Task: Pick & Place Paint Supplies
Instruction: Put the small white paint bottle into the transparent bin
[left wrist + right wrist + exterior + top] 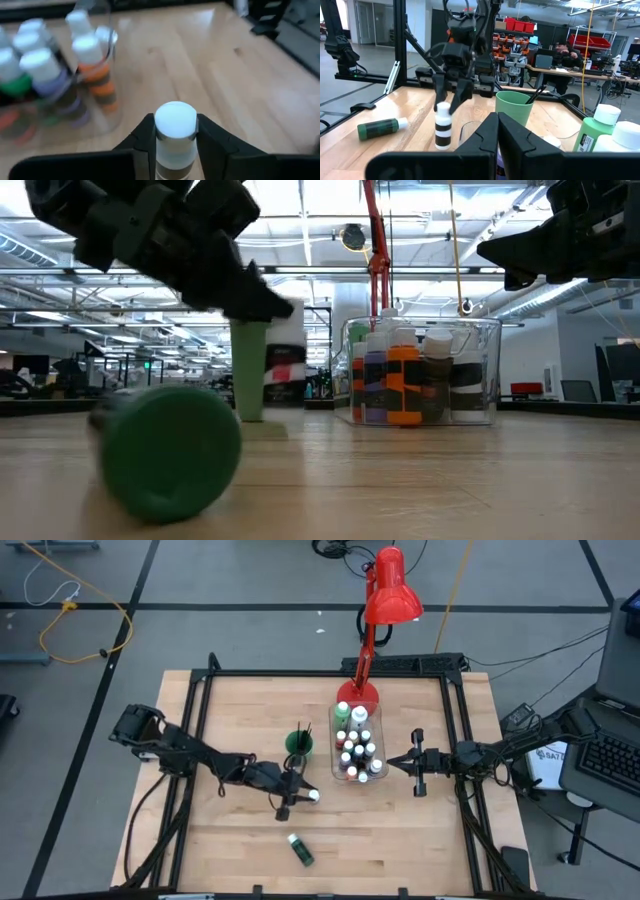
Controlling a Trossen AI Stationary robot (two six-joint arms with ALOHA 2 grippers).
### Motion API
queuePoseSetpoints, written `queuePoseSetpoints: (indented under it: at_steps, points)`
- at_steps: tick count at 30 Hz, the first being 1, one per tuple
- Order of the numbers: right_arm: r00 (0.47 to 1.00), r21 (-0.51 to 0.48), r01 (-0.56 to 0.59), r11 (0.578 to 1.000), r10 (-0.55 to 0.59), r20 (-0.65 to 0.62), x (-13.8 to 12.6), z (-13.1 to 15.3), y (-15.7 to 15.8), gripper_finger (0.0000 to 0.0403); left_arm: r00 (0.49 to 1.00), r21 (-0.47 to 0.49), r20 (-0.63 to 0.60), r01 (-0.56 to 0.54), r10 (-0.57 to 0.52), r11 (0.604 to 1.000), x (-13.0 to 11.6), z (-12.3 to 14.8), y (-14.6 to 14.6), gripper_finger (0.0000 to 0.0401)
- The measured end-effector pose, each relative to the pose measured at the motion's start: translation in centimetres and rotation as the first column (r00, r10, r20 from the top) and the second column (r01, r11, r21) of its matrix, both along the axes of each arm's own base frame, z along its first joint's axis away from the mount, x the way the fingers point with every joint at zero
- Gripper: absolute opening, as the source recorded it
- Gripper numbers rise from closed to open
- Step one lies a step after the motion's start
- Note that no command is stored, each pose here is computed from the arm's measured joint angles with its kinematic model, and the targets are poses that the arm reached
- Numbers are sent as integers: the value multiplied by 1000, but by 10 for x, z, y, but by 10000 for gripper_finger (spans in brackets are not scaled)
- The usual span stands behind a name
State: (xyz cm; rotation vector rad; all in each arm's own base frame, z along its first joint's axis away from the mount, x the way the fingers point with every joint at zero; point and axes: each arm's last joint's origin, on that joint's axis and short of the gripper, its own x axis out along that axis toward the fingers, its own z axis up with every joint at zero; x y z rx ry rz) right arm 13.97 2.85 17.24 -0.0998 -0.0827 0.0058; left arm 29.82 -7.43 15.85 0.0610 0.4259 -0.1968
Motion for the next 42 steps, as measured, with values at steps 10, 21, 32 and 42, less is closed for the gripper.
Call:
queuePoseSetpoints:
  at_steps: [10, 21, 32, 42]
  points:
    - [1000, 0, 0, 1000, 0, 0, 0, 0, 0, 4, 980, -18, 113, 168, -165, 986, 45, 70, 23, 92]
    - [1000, -27, 1, 1000, -2, -17, 0, -2, 0, 4, 996, 67, 82, -37, 32, 997, 60, 87, 67, 92]
    - [1000, -25, 2, 1000, -2, -8, 0, -1, 0, 4, 999, 69, -38, -34, 37, 997, 67, 48, 71, 92]
    - [1000, -28, 2, 1000, -3, -19, 0, -2, 0, 4, 995, 18, -62, -75, 76, 997, 83, 15, 79, 92]
